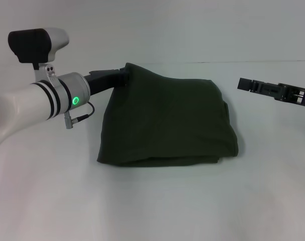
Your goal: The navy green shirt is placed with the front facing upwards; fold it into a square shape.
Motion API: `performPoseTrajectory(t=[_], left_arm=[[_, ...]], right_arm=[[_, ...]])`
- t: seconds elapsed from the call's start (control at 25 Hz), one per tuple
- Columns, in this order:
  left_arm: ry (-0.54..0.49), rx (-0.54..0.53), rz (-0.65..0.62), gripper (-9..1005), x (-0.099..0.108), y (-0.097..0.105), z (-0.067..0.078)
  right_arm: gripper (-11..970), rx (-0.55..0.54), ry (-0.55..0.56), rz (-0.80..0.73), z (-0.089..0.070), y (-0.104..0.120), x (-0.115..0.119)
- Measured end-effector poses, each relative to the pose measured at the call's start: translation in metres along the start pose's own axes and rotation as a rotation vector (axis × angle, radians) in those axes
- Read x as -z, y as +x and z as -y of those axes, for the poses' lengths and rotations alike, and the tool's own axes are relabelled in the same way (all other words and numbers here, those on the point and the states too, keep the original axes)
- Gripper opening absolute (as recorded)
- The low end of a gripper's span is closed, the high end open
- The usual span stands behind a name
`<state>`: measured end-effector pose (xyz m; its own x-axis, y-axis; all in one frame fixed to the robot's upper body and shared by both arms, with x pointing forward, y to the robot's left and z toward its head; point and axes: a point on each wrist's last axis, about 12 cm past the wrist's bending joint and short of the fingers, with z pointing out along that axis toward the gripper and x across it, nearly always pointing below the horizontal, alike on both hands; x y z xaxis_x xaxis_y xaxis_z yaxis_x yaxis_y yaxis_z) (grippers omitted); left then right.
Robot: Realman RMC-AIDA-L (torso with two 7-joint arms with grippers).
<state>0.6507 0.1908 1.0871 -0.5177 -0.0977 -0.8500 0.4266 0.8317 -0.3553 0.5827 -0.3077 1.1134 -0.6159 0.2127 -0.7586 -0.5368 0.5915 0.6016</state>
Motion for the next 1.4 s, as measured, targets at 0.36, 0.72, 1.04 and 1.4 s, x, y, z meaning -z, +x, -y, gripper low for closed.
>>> performPoseTrajectory(t=[0.36, 0.72, 1.04, 1.4], left_arm=[[-0.011, -0.003, 0.007, 166, 0.001, -0.001, -0.001], [-0.037, 0.018, 0.064, 280, 0.014, -0.011, -0.015], [0.095, 0.117, 0.131, 530, 0.057, -0.001, -0.026], [0.377, 0.167, 0.280, 675, 0.124, 0.020, -0.027]], right_arm=[[858, 0.011, 0.006, 0.002, 0.000, 0.003, -0.002], [860, 0.040, 0.026, 0.002, 0.001, 0.003, -0.006], [862, 0.053, 0.007, 0.002, -0.001, 0.001, -0.003], [864, 0.171, -0.123, 0.020, -0.012, 0.019, 0.019]])
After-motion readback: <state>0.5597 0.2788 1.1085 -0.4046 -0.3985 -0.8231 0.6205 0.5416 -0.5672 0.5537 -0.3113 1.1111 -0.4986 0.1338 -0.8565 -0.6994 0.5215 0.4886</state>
